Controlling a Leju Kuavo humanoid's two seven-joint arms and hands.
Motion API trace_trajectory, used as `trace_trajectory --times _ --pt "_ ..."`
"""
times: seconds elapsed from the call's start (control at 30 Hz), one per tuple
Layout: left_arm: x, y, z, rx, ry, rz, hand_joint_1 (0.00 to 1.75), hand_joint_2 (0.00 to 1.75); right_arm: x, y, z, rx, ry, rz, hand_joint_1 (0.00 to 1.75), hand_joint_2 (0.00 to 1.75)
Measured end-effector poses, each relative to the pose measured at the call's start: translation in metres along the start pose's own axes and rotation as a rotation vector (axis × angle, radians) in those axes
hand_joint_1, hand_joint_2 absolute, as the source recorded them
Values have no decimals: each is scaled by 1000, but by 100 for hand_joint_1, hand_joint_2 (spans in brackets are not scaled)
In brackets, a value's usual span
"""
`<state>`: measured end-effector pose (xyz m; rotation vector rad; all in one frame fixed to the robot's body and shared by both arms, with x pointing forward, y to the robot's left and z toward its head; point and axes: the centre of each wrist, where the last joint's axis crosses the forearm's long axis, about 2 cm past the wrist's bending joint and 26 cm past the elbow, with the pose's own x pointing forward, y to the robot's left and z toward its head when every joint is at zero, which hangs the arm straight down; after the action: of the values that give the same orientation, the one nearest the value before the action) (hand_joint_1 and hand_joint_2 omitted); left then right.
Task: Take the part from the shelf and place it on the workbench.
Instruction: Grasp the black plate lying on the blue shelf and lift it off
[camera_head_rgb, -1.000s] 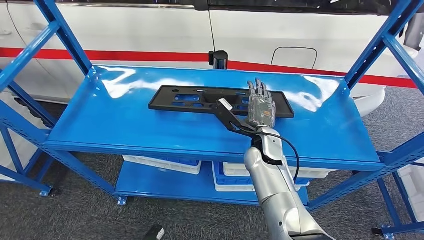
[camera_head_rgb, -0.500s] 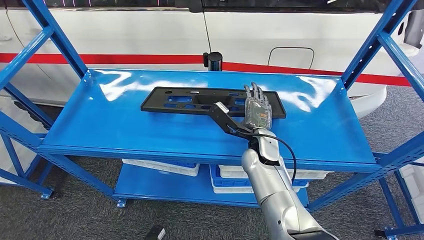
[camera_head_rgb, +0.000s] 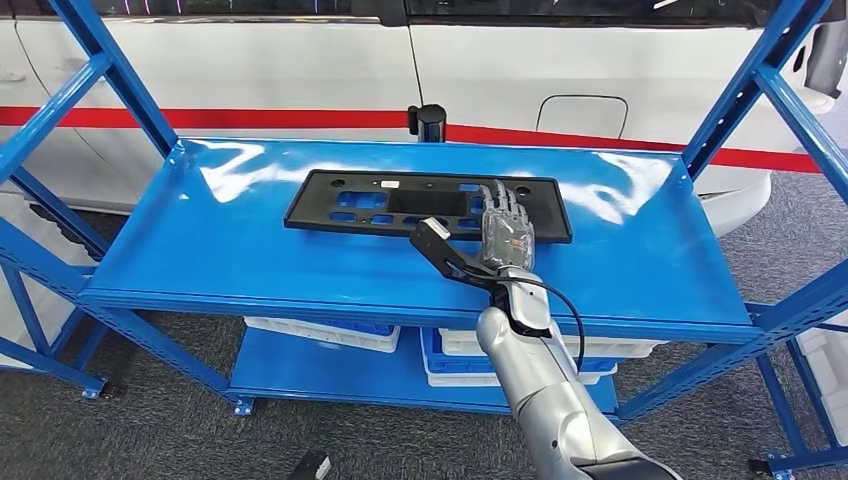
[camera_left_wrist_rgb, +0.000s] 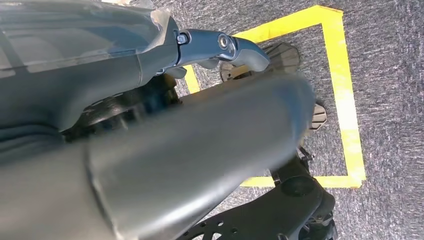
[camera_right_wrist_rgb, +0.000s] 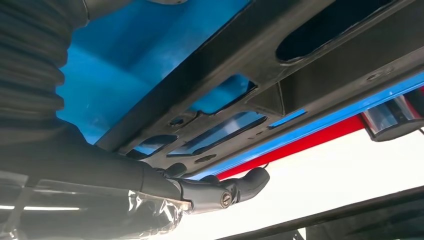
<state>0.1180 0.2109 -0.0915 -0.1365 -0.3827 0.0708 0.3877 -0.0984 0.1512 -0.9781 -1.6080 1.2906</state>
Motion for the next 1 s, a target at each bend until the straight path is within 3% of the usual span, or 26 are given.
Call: trace_trajectory --times 0.4,0.53,1.0 --pt "-3 -11 1 -10 -46 11 0 175 0 3 0 16 -8 17 1 175" --pt "-3 -12 1 -6 -61 16 0 175 0 3 0 18 -8 19 173 175" --pt "0 -15 1 83 -225 -46 0 175 -11 -1 -3 -23 -14 15 175 175"
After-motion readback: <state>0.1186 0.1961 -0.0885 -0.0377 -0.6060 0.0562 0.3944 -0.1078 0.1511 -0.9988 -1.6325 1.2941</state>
